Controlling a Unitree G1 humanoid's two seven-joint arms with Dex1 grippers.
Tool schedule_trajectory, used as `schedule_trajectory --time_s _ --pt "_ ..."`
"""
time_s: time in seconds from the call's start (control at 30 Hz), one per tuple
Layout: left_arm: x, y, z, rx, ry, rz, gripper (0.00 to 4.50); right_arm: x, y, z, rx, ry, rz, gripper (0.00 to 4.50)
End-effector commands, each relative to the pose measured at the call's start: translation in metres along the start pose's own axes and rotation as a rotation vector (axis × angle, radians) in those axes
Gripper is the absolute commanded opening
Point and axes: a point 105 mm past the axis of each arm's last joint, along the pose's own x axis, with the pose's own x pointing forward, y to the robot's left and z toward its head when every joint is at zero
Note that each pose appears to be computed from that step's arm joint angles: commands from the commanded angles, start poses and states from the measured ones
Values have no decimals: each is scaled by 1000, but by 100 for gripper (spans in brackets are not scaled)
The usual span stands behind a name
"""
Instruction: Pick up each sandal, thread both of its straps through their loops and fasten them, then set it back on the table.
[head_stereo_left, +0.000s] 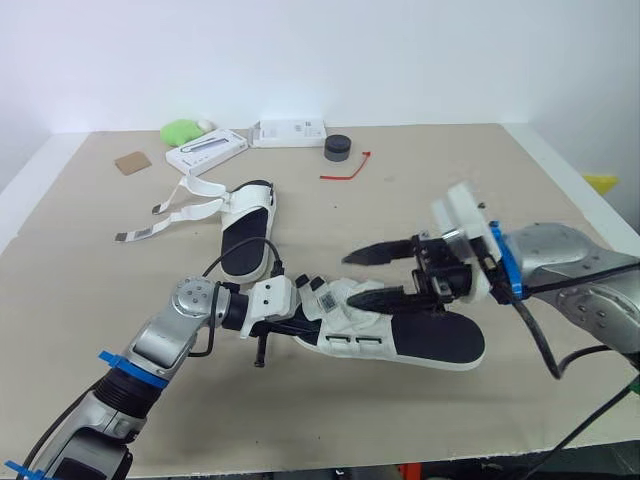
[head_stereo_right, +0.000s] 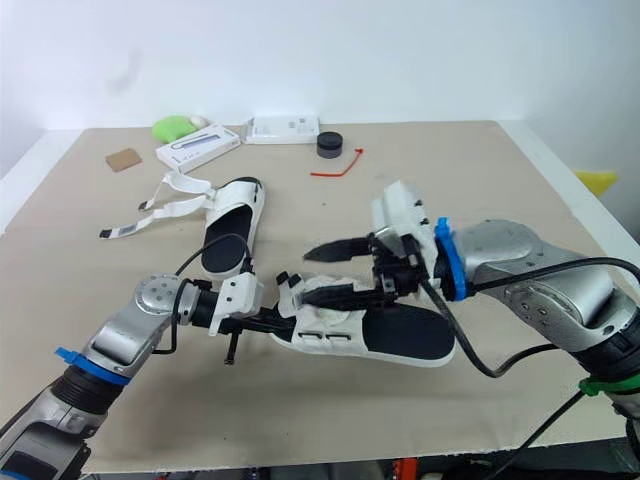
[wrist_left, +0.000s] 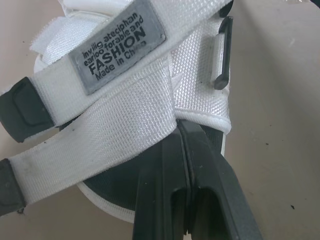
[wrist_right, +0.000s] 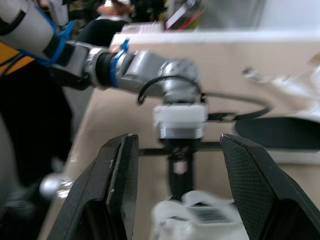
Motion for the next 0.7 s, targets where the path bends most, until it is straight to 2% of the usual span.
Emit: schedule_trajectory --time_s 0.03,0.2,0.43,0.7 --pt "-2 2 -2 -8 15 12 0 -1 -8 -5 20 56 -58 285" --pt "-3 2 -1 -6 16 8 0 6 -11 -25 279 124 -106 285" --pt "-2 0 -3 -7 20 1 0 7 -10 -28 518 165 -105 285" --pt "-1 0 -2 -9 15 1 0 12 -11 -43 640 218 -141 285"
